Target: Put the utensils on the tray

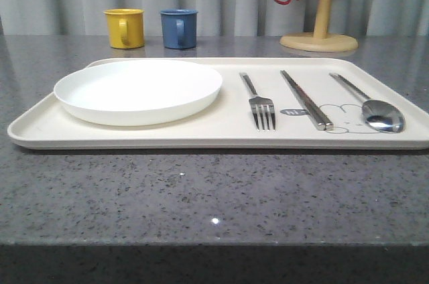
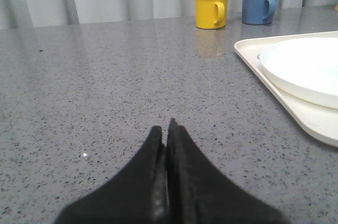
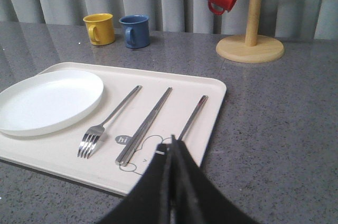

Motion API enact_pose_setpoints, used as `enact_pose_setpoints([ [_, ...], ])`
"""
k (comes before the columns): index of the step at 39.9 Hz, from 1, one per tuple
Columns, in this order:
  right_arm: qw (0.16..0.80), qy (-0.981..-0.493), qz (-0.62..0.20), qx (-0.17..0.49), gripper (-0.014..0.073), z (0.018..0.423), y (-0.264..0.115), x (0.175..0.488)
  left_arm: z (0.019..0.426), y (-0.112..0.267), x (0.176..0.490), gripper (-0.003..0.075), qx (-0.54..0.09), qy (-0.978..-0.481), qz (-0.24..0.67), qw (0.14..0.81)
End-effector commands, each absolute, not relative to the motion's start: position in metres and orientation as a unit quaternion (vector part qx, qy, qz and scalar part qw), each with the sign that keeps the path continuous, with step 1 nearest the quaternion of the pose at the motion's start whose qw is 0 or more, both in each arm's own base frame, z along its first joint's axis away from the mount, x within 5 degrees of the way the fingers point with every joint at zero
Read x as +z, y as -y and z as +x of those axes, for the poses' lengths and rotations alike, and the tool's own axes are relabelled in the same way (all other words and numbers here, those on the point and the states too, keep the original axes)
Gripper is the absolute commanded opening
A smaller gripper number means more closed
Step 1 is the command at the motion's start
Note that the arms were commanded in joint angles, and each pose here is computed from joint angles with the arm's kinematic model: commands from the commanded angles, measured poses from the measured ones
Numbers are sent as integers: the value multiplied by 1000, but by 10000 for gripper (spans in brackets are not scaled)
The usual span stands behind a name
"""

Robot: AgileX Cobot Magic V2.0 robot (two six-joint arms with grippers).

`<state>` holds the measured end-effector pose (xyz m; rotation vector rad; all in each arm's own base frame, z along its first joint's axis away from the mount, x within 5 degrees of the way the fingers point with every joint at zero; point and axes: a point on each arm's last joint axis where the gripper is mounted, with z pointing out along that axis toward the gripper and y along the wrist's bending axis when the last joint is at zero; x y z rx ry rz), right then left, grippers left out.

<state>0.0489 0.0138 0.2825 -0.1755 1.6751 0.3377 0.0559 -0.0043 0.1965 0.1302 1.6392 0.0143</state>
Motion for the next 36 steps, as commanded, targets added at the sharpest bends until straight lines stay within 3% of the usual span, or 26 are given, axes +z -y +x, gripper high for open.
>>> enact_pose_setpoints([
  [1,690,-703,-86,151,-70,48,-14,298,54,4,206,-18,2,-691,45,722],
  [24,695,-699,-91,146,-70,50,-15,295,54,4,206,-18,2,-691,45,722],
  [36,734,-672,-35,93,-70,56,-10,245,54,4,206,-18,2,-691,45,722],
])
